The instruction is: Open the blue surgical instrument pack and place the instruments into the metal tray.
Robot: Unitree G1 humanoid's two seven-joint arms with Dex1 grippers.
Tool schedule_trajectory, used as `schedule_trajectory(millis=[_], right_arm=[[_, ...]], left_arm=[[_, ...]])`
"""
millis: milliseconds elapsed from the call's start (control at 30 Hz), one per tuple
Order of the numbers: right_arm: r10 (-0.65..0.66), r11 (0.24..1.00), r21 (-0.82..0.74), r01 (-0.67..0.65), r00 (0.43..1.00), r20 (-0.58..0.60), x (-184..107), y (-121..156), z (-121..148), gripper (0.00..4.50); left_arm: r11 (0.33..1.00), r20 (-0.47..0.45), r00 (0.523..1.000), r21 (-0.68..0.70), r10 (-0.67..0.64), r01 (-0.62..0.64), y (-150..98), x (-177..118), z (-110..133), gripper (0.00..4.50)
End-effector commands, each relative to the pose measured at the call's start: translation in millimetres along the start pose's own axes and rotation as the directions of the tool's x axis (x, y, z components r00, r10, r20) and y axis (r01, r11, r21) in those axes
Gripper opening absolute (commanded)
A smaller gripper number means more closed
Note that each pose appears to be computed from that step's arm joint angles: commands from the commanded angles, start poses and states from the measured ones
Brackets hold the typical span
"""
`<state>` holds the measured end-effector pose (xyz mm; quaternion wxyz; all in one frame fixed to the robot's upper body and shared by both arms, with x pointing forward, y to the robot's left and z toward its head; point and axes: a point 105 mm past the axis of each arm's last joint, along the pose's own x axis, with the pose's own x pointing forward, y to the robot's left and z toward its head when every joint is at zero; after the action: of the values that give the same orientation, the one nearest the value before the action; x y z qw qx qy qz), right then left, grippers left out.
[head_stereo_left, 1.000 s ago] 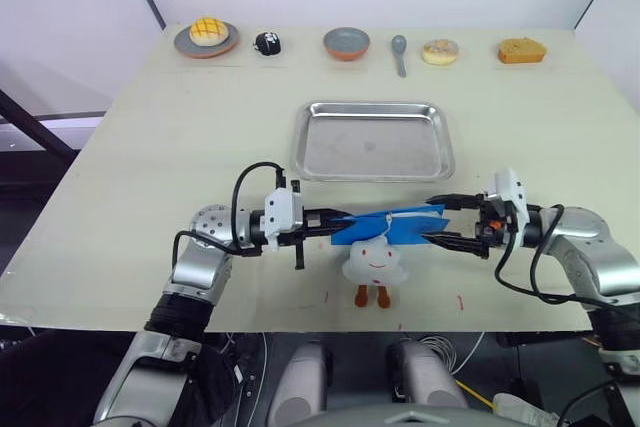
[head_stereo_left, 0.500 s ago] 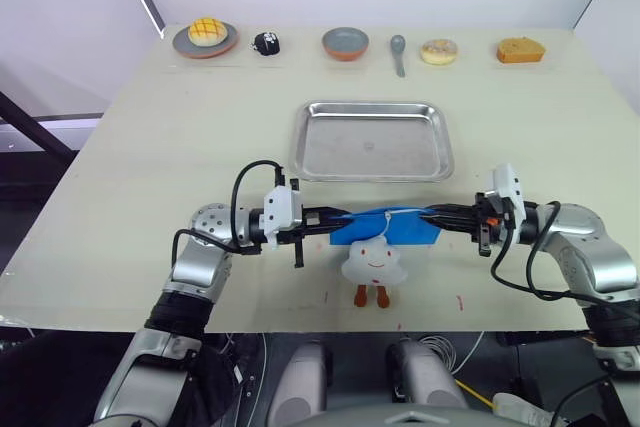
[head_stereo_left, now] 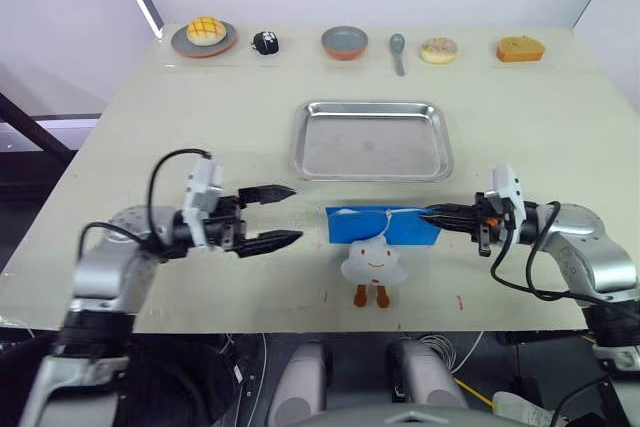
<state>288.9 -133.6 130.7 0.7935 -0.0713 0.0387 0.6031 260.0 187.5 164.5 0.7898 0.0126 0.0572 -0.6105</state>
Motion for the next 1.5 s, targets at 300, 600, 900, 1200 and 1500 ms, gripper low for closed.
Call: schedule_trajectory(millis=[300,600,900,1200,1500], right_arm=[[-0.033,0.998,-0.053,0.033,0.999,0.001,-10.6,-10.1,9.3,0.00],[-0.037,0.997,-0.064,0.037,0.999,-0.006,-9.6,-10.7,9.4,0.00],[-0.037,0.998,-0.056,0.037,0.999,-0.004,-8.8,-7.5,10.8,0.00],[-0.036,0.998,-0.048,0.036,0.999,-0.003,-6.7,-4.3,11.5,0.00],[-0.038,0.998,-0.046,0.038,0.999,-0.006,-6.1,-3.1,11.3,0.00]], left_arm=[[0.999,-0.038,0.999,0.033,-0.036,0.037,-25.6,16.7,10.1,4.47],[0.991,-0.140,0.981,-0.002,-0.133,0.135,-41.0,60.7,-27.0,4.47],[0.985,-0.180,0.972,0.052,-0.151,0.162,-32.4,91.3,-53.1,2.48],[0.978,-0.243,0.958,0.102,-0.154,0.183,-27.6,110.2,-75.9,2.48],[0.966,-0.267,0.943,0.108,-0.200,0.236,-32.5,118.6,-80.1,0.03]])
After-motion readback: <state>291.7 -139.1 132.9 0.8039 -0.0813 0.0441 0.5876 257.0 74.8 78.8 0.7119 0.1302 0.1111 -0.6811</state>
